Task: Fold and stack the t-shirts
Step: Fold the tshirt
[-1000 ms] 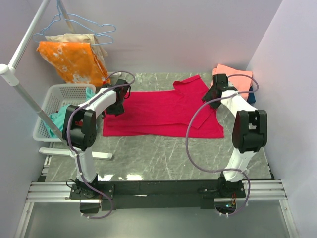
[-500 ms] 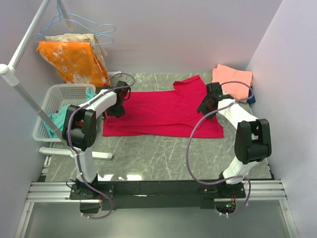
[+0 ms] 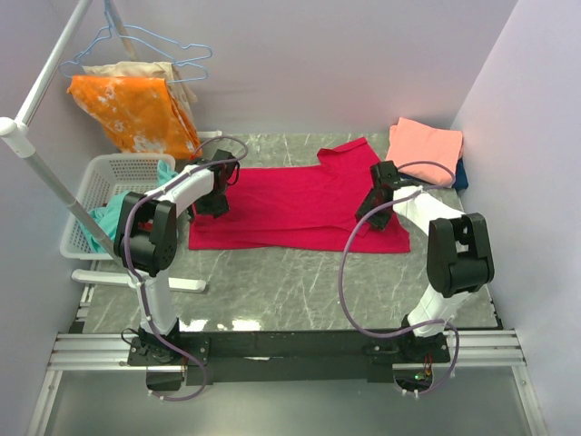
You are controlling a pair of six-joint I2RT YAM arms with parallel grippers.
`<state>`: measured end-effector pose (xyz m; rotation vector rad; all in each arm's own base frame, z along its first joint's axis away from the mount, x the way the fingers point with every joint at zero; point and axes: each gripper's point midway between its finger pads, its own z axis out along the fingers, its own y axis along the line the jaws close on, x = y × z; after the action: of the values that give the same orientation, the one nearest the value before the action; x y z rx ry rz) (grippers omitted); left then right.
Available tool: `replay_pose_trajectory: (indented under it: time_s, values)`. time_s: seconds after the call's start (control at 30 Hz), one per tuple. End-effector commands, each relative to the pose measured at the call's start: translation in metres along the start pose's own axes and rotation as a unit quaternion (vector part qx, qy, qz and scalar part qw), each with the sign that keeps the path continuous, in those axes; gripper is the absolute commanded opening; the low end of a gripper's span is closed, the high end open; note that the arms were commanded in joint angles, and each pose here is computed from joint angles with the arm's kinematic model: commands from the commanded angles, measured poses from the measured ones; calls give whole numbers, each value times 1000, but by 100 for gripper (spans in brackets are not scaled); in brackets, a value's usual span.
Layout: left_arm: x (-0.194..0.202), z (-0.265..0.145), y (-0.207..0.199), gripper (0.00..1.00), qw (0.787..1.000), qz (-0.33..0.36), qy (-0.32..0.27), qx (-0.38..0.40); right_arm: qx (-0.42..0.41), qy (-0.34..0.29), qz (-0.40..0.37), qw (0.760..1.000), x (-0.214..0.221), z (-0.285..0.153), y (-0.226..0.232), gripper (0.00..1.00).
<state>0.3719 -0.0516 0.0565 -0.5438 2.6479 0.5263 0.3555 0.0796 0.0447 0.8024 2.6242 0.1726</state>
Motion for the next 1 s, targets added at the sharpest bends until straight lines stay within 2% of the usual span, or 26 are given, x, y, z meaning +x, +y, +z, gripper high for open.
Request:
replay_pose_trajectory:
  time_s: [0.0,0.73,0.83,0.97]
  values:
    - [-11,-14,2,76,1000,-16,-20,17,9,7,4,1000,4,3,3,50]
    - [-10,-13,3,77,1000,-12,-19,13,34,35,22,999,28,18,-12,47]
    - [-11,-13,4,77,1000,-11,-19,10,35,43,22,998,30,22,-11,43]
    - [-12,-14,4,77,1000,-11,-20,10,30,39,23,999,28,20,-7,29]
